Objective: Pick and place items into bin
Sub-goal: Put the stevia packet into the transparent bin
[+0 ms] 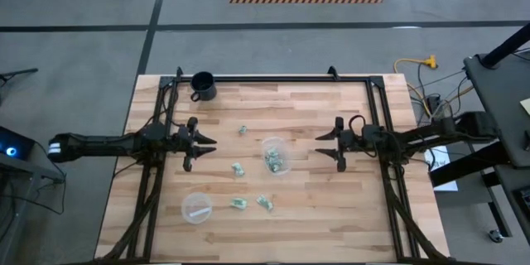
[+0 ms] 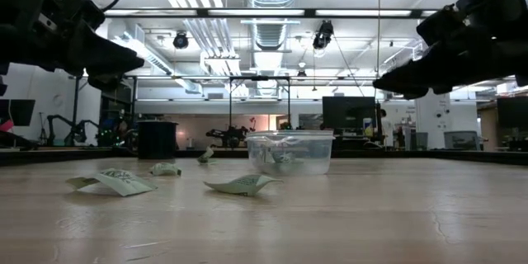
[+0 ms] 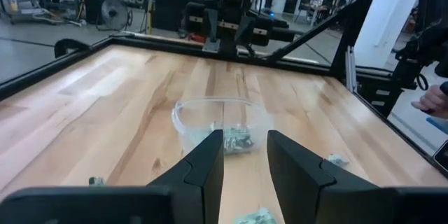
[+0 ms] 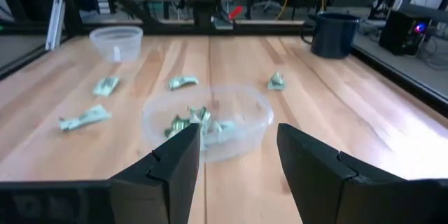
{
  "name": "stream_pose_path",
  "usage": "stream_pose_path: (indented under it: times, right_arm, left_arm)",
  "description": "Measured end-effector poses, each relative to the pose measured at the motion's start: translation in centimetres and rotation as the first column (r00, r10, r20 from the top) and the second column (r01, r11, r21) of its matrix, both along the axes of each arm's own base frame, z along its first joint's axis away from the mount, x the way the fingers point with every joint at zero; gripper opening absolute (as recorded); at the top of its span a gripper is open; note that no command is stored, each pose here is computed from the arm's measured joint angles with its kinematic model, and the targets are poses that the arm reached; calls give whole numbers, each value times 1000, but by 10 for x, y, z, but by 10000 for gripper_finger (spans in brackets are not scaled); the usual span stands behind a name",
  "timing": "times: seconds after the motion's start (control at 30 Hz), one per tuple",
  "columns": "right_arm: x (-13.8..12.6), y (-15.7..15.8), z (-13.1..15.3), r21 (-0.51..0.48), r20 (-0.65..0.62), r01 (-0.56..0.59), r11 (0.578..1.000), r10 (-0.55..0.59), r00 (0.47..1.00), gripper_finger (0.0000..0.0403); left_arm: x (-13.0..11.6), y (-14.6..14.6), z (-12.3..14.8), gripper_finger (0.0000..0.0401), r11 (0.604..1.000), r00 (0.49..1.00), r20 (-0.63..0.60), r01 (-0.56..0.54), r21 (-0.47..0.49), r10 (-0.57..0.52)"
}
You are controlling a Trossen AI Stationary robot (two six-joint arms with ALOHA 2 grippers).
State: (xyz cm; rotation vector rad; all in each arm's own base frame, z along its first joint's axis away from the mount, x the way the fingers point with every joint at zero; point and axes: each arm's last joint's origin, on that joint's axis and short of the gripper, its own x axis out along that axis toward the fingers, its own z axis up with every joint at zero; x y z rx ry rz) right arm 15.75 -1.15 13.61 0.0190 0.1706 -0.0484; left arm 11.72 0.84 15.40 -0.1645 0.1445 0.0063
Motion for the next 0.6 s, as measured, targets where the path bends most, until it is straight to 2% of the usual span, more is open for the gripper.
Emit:
stream_pose_path:
  times: [0.27,0.4,0.6]
  right_arm:
    - [-12,1,6,-5,-23,-2,1000,2,1000,183]
    - [-20,1,4,-8,-78,2,1000,-2,997,183]
    - [-31,2,9,-9,-60,3,1000,-3,998,183]
  left_arm:
    - [2,0,3,94,1000,999,32,1,12,-1]
    - [2,0,2,94,1000,1000,27,0,12,-1]
    - [2,0,2,94,1000,1000,27,0,12,-1]
